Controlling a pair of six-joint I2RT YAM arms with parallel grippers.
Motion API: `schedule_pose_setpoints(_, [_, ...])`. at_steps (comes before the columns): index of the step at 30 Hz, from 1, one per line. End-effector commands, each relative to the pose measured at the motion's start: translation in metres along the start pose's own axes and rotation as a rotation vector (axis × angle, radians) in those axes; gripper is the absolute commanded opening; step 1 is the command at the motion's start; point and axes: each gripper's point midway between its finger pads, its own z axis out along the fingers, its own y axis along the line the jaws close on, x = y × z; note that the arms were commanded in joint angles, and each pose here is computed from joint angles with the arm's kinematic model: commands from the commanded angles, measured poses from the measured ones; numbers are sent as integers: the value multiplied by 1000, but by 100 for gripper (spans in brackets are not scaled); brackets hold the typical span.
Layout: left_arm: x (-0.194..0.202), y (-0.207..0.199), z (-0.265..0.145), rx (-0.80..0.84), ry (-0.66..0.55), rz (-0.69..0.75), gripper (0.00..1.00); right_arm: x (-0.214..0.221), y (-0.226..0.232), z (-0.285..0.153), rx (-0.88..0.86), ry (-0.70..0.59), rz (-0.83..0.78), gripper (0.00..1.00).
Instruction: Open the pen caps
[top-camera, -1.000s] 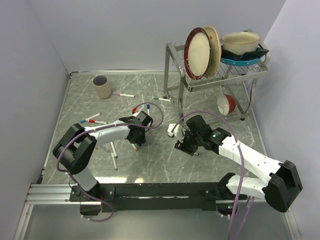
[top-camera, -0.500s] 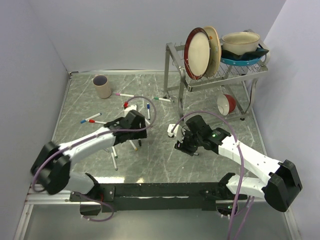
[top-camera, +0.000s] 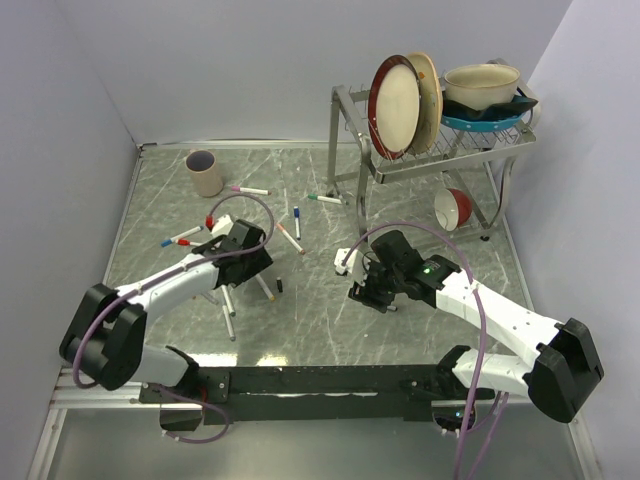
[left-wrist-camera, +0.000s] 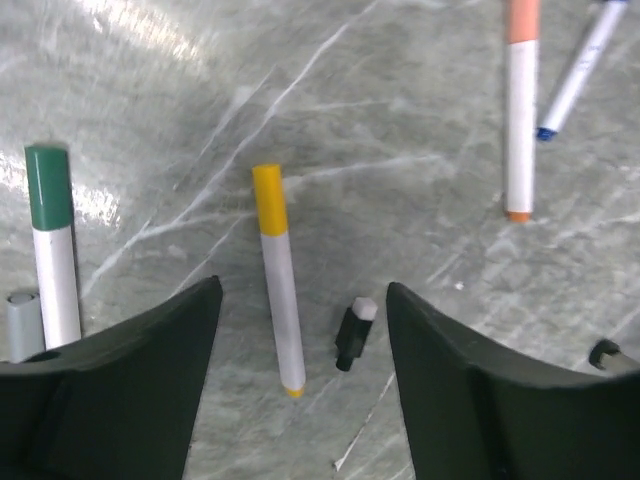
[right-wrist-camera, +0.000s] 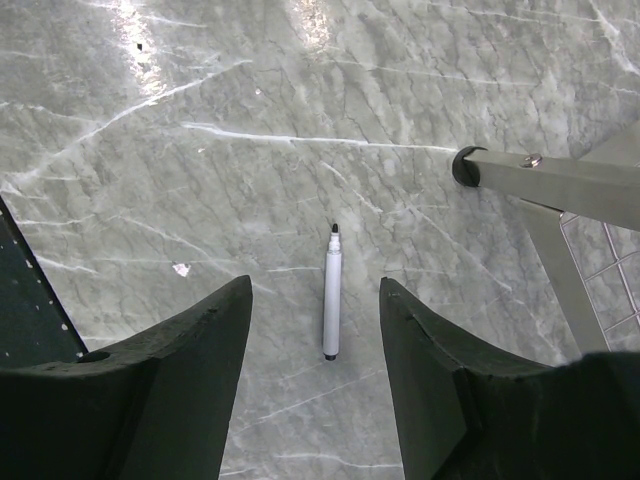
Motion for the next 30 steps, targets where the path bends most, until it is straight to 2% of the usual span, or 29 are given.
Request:
schedule_pose_setpoints(1, [-6,-12,1,-13,4,-71,67,0,-1,1,-3,-2,-5,62])
schedule_pose_setpoints(3, [-6,-8,7,-53,8,-73,65,0,-1,1,-2,-2,-4,62])
schedule_pose_setpoints(4, [-9,-12,7,-64,8,-69,58,0,-1,0,-2,-3,-4,62])
schedule_pose_setpoints(7, [0,6,20,-189,38,-33,50,-1,-1,0,-2,-5,-6,63])
schedule_pose_setpoints(12, [9,18,40,-307,76,23,42,0,-1,1,-3,-2,-6,63])
schedule_pose_setpoints(13, [9,17,42,-312,79,22,40,1,0,1,-6,2,-5,63])
schedule_pose_setpoints(20, [17,28,54,-354,98,46,39,1,-1,1,-4,-1,-6,63])
schedule_pose_setpoints(26, [20,45,62,-394,115,52,26,0,0,0,-6,-4,-6,63])
schedule_pose_setpoints(30, [6,45,52,-387,65,45,17,-2,2,-1,-16,-13,-10,64])
